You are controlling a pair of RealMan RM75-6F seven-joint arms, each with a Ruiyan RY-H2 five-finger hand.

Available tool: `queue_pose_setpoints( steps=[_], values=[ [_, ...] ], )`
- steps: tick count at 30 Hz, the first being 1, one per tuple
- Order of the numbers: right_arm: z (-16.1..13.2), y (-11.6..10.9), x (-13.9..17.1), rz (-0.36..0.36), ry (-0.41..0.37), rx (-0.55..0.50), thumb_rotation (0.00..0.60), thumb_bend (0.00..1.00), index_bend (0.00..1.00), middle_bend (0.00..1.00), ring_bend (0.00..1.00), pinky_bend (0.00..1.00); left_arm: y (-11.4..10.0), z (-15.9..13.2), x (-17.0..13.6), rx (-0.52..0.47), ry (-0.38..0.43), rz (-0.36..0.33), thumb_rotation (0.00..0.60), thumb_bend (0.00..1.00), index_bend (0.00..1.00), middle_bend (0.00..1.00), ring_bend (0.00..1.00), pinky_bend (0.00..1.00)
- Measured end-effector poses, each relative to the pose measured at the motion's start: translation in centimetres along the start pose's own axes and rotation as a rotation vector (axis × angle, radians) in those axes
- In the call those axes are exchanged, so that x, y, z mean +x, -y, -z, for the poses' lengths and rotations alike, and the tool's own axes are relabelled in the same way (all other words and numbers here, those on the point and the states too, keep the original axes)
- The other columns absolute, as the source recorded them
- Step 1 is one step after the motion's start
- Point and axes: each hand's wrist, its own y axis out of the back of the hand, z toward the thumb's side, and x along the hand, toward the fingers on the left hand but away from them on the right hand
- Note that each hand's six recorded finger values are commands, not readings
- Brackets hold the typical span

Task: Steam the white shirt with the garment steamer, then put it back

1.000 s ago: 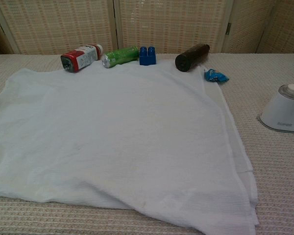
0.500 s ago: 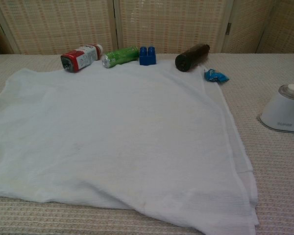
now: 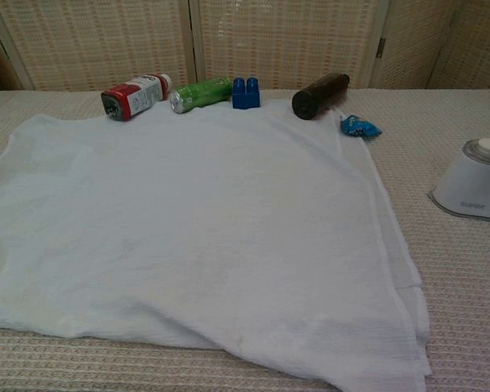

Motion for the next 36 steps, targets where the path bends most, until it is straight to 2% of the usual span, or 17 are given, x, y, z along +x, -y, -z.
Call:
queue_pose_setpoints(
  steps=[14, 19, 22, 30, 36],
  values=[
    [0.4, -0.9, 0.1, -0.003, -0.019, -0.022, 0.600, 0.31, 0.51, 0.62, 0.52, 0.63, -0.3, -0.1, 0.0, 0.003, -0.004, 0.001, 0.600, 0.07, 0.15, 0.14, 0.09, 0.04],
    [0.5, -0.7, 0.1, -0.009, -0.021, -0.038, 0.600, 0.45, 0.54, 0.62, 0.54, 0.66, -0.2, -0.2, 0.0, 0.008, -0.001, 0.008, 0.600, 0.07, 0.15, 0.14, 0.09, 0.04],
    [0.4, -0.5, 0.0, -0.007, -0.024, -0.063, 0.600, 0.51, 0.59, 0.65, 0.58, 0.70, -0.2, -0.4, 0.1, 0.006, 0.002, 0.006, 0.600, 0.07, 0.15, 0.14, 0.09, 0.04],
    [-0.5, -0.1, 0.1, 0.026, -0.061, -0.246, 0.600, 0.52, 0.82, 0.85, 0.78, 0.89, -0.4, -1.2, 0.6, 0.001, 0.031, -0.010, 0.600, 0.07, 0.15, 0.14, 0.09, 0.04],
    [-1.4, 0.1, 0.3, 0.050, -0.110, -0.411, 0.600, 0.52, 0.85, 0.88, 0.81, 0.92, -0.8, -2.5, 1.5, 0.010, 0.090, -0.030, 0.600, 0.07, 0.15, 0.14, 0.09, 0.04]
  ],
)
